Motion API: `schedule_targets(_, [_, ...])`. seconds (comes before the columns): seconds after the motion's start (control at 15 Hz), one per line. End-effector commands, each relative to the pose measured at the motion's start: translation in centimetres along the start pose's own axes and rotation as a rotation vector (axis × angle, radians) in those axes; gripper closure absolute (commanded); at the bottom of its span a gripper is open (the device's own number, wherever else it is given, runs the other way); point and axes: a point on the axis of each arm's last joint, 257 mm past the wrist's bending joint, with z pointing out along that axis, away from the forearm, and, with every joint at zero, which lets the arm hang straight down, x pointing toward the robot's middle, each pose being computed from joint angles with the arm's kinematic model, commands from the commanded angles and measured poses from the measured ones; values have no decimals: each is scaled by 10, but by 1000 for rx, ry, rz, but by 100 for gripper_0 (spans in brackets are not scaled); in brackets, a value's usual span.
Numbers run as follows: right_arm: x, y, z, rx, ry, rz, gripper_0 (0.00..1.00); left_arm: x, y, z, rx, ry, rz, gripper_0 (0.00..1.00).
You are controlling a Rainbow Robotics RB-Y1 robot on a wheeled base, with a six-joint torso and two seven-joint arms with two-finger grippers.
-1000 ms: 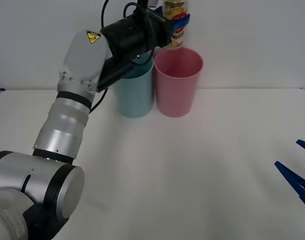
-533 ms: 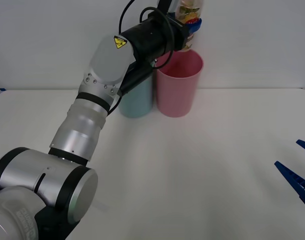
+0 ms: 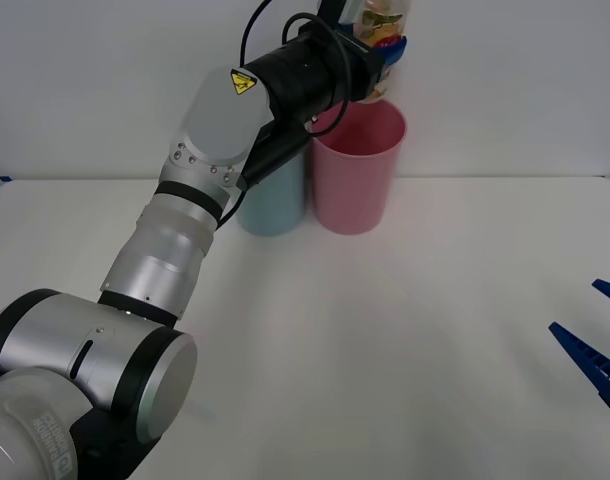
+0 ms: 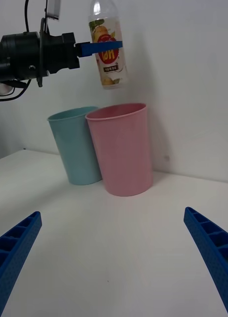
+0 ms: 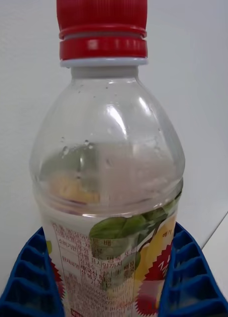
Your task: Grasp the object on the table and drop it into the matching bin: aluminum can to the light blue bin, PET bottle to the pink bin.
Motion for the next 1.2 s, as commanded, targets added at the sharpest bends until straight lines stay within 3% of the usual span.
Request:
schedule_targets(0.07, [0, 0, 0, 0, 0, 0, 0, -1, 1, -1, -3, -7, -16, 0])
schedule_targets(0.33, [0, 0, 0, 0, 0, 0, 0, -6, 7, -4, 1, -32, -67, 0])
schedule_targets(0.6, [0, 0, 0, 0, 0, 0, 0, -7, 25, -25, 20, -66, -131, 0])
schedule_targets(1.0, [0, 0, 0, 0, 0, 0, 0, -8, 50, -95, 52, -142, -202, 0])
schedule_targets(1.2, [0, 0, 0, 0, 0, 0, 0, -2, 65, -139, 35, -166, -220, 0])
